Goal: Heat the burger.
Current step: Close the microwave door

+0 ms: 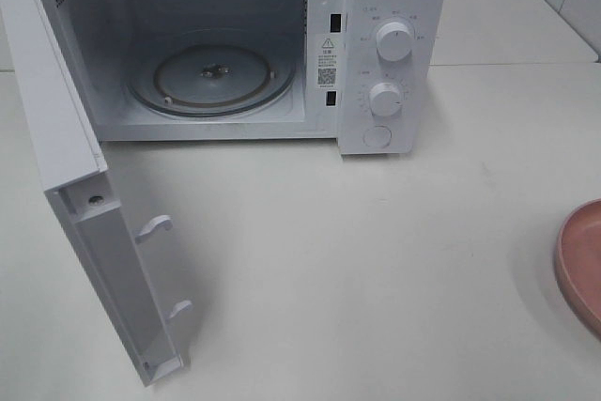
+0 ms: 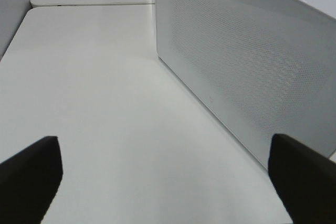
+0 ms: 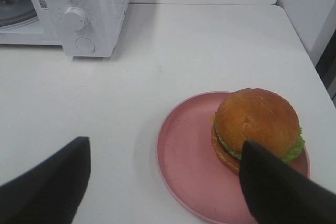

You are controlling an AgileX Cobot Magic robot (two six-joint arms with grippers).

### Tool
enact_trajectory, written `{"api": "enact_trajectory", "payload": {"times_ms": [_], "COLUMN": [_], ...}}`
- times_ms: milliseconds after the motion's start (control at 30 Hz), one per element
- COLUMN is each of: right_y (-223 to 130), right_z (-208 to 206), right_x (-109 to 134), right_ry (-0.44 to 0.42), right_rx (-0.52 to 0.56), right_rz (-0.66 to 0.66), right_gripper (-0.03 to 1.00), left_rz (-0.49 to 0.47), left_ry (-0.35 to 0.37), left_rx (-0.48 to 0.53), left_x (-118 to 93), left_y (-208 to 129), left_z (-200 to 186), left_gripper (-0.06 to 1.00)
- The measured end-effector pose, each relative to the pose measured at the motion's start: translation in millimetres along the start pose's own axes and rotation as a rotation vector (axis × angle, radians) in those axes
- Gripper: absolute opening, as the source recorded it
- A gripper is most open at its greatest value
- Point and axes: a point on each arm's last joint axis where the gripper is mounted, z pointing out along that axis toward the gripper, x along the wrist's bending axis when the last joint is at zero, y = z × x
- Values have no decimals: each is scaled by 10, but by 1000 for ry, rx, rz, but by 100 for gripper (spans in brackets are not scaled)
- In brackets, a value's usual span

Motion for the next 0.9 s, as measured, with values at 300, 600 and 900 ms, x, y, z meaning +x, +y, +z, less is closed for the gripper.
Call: {"api": "enact_trajectory", "payload": {"times_ms": [300,600,900], "right_y": [-4,-4,-4], "right_z": [4,4,4], "right_x": [5,7,7], "right_ry": [5,7,7], "right_rx": [2,2,2], "right_rz": [-2,-1,0], "right_gripper": [76,76,76], "left_rz": [0,0,0], "left_ry": [0,0,0], "left_rx": [0,0,0], "left_x": [0,0,0], "left_y": [0,0,0], "left_z": [0,0,0], "left_gripper": [99,99,99]}}
